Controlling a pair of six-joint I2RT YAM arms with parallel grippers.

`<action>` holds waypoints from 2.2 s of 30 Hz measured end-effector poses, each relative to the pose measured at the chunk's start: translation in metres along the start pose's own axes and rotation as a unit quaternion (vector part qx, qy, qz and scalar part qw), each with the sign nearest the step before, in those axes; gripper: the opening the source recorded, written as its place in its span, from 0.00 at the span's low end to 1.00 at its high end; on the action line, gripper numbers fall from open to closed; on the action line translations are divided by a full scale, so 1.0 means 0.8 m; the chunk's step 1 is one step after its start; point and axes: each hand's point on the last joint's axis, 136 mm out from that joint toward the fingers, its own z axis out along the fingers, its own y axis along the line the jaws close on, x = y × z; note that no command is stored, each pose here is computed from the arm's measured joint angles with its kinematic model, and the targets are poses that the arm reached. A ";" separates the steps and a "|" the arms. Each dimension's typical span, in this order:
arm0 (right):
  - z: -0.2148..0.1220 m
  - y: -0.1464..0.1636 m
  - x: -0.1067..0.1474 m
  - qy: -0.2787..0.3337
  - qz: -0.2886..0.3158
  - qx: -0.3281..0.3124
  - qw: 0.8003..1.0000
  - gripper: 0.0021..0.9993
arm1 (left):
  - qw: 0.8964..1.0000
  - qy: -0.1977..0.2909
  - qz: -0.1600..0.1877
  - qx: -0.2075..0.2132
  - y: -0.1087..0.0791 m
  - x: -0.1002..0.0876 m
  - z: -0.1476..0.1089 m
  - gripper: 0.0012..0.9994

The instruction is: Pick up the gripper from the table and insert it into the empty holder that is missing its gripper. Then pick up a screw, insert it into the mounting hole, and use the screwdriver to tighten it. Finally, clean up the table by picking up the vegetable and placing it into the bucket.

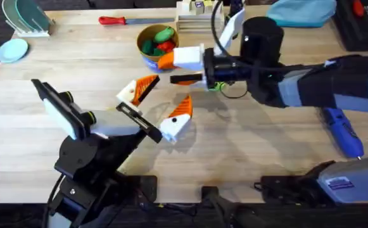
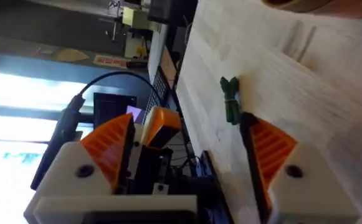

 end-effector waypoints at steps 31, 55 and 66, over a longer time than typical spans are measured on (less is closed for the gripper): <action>-0.044 0.018 0.070 0.182 -0.014 -0.096 0.978 0.85 | 0.974 0.044 0.025 0.223 -0.092 0.022 -0.022 0.99; -0.023 0.014 0.077 0.174 0.007 -0.070 0.982 0.01 | 0.977 0.043 0.040 0.204 -0.084 0.024 -0.019 0.99; -0.005 0.012 0.065 0.134 0.007 -0.044 0.990 0.01 | 0.984 0.041 0.036 0.168 -0.068 0.023 -0.013 0.99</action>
